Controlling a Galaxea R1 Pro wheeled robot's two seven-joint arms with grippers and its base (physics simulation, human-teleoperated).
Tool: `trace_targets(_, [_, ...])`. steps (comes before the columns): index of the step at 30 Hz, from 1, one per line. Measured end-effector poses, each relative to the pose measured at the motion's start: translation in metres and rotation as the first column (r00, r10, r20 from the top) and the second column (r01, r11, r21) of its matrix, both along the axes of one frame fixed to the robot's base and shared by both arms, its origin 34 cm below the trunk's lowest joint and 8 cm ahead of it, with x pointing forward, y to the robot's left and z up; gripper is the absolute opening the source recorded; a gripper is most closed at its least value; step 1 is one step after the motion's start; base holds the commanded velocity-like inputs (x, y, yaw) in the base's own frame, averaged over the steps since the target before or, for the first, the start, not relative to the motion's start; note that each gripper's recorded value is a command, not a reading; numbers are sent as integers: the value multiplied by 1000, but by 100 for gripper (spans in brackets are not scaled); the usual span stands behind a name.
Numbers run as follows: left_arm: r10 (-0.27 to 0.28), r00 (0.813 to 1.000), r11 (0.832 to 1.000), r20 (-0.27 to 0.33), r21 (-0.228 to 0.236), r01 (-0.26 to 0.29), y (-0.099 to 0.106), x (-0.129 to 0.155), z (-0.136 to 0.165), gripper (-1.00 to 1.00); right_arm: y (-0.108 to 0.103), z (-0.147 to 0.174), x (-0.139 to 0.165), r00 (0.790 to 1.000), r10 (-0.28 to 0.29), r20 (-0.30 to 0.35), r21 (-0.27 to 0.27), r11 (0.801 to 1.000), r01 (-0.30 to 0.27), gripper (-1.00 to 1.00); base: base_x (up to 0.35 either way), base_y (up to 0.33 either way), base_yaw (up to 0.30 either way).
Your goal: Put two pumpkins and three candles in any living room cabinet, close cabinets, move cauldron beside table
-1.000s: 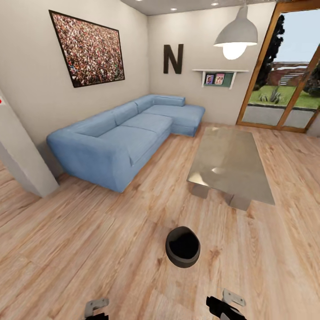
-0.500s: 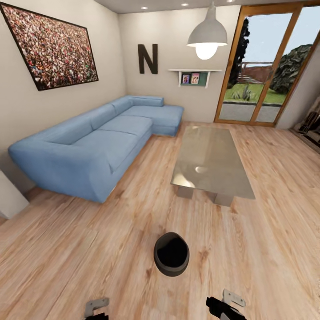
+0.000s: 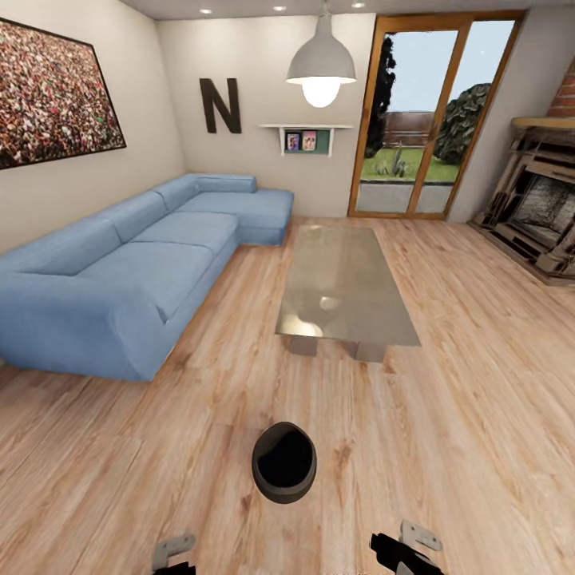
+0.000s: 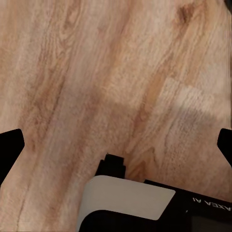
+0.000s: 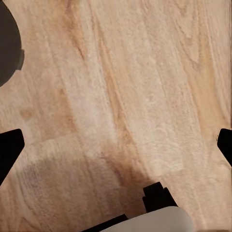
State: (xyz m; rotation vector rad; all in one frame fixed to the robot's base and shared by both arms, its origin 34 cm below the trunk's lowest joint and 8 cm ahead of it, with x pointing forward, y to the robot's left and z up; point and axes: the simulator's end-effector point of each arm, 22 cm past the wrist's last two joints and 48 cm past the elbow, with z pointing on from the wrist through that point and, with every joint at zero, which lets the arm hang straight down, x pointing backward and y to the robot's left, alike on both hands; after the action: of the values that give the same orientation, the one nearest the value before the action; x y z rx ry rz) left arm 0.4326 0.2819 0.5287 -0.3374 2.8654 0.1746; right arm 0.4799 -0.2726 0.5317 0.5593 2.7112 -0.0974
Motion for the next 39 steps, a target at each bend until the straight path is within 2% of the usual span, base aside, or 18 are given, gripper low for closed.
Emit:
trace_targets(15, [-1, 1000, 1000, 1, 1, 1, 0, 0, 1, 100, 1, 1, 3, 1000, 3, 10, -1, 1000, -3, 100, 263, 148, -245])
trace_targets(30, [-1, 1000, 1000, 1, 1, 1, 0, 0, 1, 100, 2, 2, 4, 1000, 16, 13, -3, 1000, -16, 100, 134, 74, -18])
trace_targets(39, [-1, 1000, 1000, 2, 2, 1, 1, 1, 1, 100, 3, 3, 5, 1000, 7, 19, 0, 1000, -7, 100, 268, 117, -33])
